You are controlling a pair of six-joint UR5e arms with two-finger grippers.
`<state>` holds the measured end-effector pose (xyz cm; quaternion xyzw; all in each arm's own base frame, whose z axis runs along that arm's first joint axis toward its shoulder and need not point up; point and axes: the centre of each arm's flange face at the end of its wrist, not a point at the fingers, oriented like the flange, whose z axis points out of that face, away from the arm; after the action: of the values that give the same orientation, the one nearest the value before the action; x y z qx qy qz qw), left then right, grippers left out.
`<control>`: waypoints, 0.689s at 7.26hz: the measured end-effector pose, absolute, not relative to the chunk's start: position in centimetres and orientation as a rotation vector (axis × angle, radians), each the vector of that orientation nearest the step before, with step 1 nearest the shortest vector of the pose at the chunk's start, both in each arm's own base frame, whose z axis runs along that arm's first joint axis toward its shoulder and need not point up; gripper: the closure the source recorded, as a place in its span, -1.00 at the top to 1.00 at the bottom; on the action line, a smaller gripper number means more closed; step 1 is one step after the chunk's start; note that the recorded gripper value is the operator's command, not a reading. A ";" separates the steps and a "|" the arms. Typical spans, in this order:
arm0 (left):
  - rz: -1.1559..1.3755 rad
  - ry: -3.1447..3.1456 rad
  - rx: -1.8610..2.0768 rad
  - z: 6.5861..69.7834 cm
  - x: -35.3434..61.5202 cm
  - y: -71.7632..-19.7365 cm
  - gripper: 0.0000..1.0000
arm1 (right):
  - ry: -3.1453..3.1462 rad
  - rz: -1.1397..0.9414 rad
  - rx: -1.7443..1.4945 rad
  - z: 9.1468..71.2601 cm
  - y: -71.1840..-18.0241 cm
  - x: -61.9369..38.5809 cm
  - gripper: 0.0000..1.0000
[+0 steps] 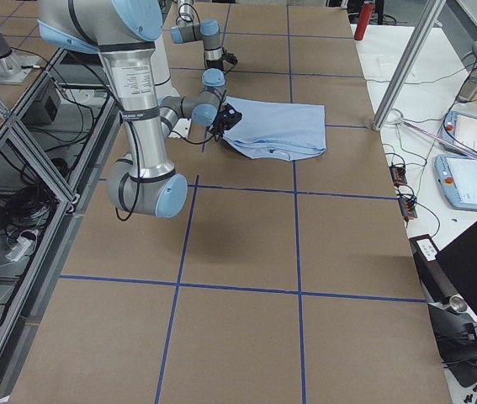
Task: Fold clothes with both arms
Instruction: 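Lift the near edge with both grippers and fold it away from the robot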
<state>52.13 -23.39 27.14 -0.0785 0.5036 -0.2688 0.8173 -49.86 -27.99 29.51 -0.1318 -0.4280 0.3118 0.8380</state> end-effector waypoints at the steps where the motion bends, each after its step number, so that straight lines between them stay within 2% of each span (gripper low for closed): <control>1: -0.578 1.081 -0.192 25.6 51.2 -22.2 -1.00 | -0.916 0.655 -0.283 29.3 -27.6 -48.8 -1.00; 3: -0.600 1.128 -0.280 21.7 49.3 -17.9 -1.00 | -0.943 0.631 -0.296 28.4 -25.8 -46.7 -1.00; 4: -0.614 1.152 -0.298 20.0 47.9 -17.4 -1.00 | -0.968 0.624 -0.298 27.3 -25.3 -45.3 -1.00; 5: -0.636 1.177 -0.274 18.6 46.6 -19.0 -1.00 | -0.997 0.639 -0.288 26.2 -26.0 -43.7 -1.00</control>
<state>46.59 -18.95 18.56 -0.1267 0.5437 -0.2937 0.7759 -43.74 -26.04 26.16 -0.1353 -0.4683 0.3003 0.8199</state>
